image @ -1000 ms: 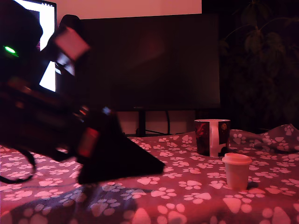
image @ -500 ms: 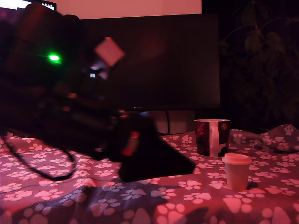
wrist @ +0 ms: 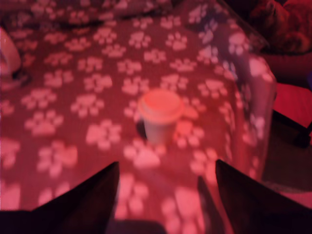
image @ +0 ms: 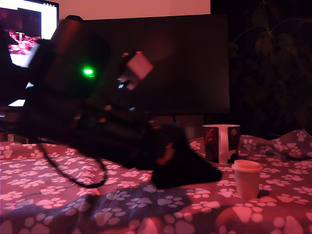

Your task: Pick up the coffee capsules on the table and drop them inside the coffee cup

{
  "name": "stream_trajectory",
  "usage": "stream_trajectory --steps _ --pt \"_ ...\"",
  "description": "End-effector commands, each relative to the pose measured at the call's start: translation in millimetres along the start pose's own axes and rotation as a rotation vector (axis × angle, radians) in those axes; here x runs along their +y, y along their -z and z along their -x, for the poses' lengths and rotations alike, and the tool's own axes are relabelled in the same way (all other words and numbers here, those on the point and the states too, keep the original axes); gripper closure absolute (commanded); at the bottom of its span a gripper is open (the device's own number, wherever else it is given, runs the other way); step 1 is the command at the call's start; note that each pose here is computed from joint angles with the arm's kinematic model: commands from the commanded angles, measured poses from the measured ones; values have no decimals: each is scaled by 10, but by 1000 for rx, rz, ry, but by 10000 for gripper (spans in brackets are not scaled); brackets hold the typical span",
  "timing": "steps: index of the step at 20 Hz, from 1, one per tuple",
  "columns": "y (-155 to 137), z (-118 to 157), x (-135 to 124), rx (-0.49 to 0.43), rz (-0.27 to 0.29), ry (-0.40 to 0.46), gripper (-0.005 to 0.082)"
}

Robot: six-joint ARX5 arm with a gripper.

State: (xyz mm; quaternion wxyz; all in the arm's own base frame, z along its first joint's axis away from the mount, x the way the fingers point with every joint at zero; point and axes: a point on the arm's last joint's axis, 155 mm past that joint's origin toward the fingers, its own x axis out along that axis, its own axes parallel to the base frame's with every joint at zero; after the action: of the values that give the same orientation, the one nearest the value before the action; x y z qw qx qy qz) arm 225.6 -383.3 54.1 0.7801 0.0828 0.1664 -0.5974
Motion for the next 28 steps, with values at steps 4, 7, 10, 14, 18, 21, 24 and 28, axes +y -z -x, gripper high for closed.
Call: stream_trajectory --steps 4,7,10,14,18,21,24,28 --pt "37 -172 -77 10 -14 36 201" --pt "34 -271 -96 12 -18 48 201" --pt "35 -353 -88 14 -19 52 201" --pt "-11 -417 -57 6 -23 51 201" --pt "57 -519 -33 19 -17 58 201" --pt "55 -571 -24 17 -19 61 201" --pt "71 -639 1 18 -17 62 201" --pt "37 -697 18 13 -20 63 201"
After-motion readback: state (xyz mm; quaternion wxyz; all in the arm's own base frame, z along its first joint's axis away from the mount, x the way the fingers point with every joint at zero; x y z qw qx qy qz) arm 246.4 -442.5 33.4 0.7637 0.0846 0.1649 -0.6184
